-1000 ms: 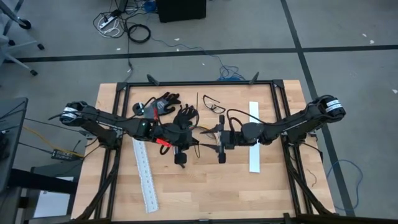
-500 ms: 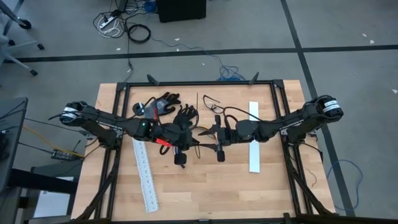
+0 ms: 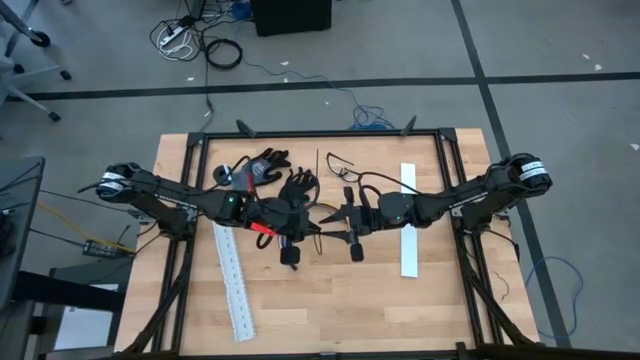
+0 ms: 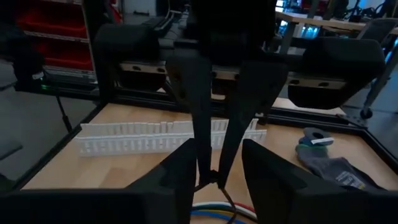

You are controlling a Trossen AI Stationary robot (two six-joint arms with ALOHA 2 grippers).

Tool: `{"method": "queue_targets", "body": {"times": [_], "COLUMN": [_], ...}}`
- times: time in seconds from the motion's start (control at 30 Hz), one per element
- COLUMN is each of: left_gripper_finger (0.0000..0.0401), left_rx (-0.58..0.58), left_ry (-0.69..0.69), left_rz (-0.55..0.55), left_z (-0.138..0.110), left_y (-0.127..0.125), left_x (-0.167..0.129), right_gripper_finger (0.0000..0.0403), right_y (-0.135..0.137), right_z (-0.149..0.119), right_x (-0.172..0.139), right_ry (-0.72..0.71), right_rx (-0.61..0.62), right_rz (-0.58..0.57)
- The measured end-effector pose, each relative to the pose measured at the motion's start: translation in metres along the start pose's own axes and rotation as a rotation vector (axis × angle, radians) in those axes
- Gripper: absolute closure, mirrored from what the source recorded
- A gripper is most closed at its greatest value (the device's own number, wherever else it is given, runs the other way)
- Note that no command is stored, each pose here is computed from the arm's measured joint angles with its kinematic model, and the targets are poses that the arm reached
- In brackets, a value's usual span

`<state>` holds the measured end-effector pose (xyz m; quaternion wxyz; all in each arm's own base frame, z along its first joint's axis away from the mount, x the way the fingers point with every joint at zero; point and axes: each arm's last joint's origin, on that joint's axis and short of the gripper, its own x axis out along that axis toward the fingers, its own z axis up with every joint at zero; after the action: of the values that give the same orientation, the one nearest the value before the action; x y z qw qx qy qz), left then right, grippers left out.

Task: Ziptie cables
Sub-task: Insert the black zip tie pointed tail end through the slot to form a loop

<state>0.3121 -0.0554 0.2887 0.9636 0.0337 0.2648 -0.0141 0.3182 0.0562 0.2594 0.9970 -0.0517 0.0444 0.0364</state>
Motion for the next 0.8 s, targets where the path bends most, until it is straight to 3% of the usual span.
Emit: {"method": "queue_targets", "body": {"times": [0.5,0.8], "left_gripper_finger": [0.0378,0.0378], "left_rx": [-0.001,0.014], "left_ry": [-0.023,-0.022], "left_rz": [0.0,0.002], "left_z": [0.0024,0.0022], "left_y": [0.0,0.0001], "left_x": [-0.0002,-0.0002], "right_gripper_finger": [0.0291,0.0363], "right_y": [0.0007,0.0009], "right_z": [-0.0025,-0.0031], "right_x": [0.0024,0.0024], "right_ry": [-0.008,-0.002], "right_rx": [-0.008,-0.027], "right_rz": [0.006,0.008]}}
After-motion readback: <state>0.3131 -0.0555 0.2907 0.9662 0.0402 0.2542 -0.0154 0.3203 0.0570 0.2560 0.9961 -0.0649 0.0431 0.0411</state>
